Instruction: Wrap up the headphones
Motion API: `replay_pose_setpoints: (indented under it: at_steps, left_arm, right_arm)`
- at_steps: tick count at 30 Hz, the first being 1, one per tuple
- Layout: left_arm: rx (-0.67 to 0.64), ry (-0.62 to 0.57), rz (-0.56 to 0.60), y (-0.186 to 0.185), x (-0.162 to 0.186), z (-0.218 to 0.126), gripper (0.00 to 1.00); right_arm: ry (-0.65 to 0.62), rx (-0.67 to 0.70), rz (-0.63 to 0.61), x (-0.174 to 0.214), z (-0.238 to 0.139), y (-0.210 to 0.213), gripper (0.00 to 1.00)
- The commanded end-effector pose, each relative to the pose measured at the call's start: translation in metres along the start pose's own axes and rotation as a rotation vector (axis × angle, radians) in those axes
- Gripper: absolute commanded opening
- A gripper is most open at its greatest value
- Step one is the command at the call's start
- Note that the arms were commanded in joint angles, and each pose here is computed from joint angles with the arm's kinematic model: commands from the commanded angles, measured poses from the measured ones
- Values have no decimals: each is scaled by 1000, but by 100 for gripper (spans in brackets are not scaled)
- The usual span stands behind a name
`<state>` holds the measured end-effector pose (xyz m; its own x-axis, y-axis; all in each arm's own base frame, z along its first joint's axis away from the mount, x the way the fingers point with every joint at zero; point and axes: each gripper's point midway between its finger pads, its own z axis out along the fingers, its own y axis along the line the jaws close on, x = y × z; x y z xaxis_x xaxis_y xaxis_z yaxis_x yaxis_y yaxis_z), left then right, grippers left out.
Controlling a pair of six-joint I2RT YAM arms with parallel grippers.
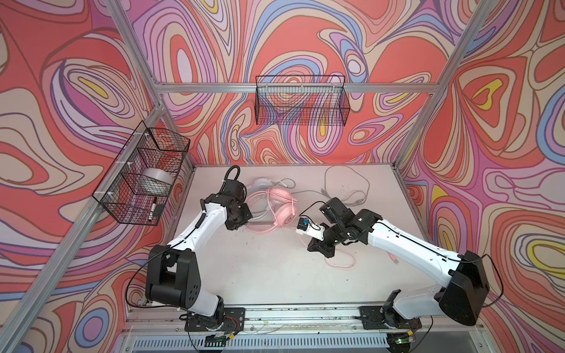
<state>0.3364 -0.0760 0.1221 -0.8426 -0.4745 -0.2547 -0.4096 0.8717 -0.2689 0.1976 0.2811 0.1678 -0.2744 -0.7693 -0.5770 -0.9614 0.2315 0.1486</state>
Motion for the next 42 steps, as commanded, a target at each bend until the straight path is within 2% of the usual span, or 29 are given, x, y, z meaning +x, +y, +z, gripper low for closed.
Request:
replay_pose_setpoints:
  at_steps: [1,13,21,29,36,42]
  left_arm:
    - [17,-44,-17,-10,-17,-9,0]
    - [-102,-56,-10,4,-27,-1,0]
    - [-171,-39,12,12,-22,9,0]
    - [-253,-13,54,15,-14,18,0]
    - [-259,-2,110,8,-11,23,0]
    - [-245,29,204,0,-2,24,0]
  right_arm:
    - [6,-37,-84,-9,0,8,0]
    - [-73,-86,-238,-41,-6,16,0]
    - [-87,-94,-313,-55,-9,17,0]
    - [-162,-112,-385,-79,-17,22,0]
    - [-178,-65,-418,-93,-20,12,0]
    - [-101,60,-404,-95,-20,-15,0]
